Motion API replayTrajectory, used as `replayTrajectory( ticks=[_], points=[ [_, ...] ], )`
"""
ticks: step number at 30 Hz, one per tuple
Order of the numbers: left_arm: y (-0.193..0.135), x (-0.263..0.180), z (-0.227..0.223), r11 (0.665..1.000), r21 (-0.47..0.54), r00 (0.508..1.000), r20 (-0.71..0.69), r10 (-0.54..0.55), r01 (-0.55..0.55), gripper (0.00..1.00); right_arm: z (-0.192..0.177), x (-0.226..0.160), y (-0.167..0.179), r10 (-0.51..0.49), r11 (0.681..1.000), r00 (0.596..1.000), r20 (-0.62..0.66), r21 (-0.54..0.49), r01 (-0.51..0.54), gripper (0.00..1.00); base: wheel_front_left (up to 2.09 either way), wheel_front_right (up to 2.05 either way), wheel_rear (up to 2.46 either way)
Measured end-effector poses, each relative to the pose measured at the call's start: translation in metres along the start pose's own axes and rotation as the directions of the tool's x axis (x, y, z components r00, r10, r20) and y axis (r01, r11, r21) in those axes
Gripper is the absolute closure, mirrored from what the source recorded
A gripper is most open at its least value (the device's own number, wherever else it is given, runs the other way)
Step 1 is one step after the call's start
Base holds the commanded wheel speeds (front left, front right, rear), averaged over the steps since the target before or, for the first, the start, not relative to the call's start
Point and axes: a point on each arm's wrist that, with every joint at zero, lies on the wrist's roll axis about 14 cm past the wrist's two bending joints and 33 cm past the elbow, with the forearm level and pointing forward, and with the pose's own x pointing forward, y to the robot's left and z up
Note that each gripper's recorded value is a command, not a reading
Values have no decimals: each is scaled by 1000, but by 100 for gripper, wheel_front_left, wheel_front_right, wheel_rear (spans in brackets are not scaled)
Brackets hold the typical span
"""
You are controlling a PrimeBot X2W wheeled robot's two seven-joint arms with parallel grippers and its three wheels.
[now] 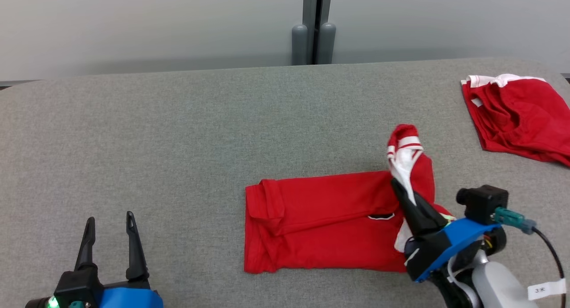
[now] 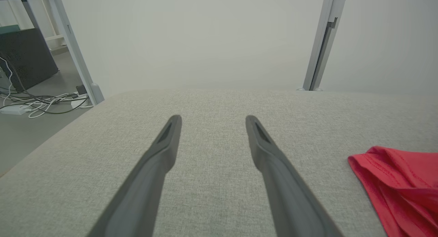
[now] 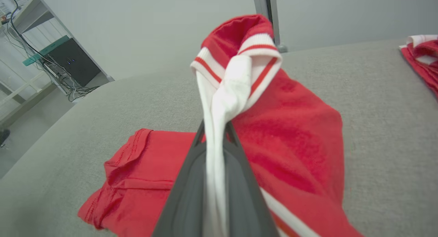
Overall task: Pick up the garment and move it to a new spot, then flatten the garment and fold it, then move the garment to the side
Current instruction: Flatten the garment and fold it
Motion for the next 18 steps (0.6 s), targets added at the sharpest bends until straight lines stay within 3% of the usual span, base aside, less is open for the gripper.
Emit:
replayTrajectory(
  ticks=[9,18],
  points=[
    [5,1,0,1000,-11,1000,0,19,-19,0,-15,23,90,223,975,974,-40,36,-221,100,0,0,0],
    [10,-3,-3,999,-13,999,-12,38,-38,0,-39,38,136,338,940,936,-95,79,-332,100,0,0,0]
  ],
)
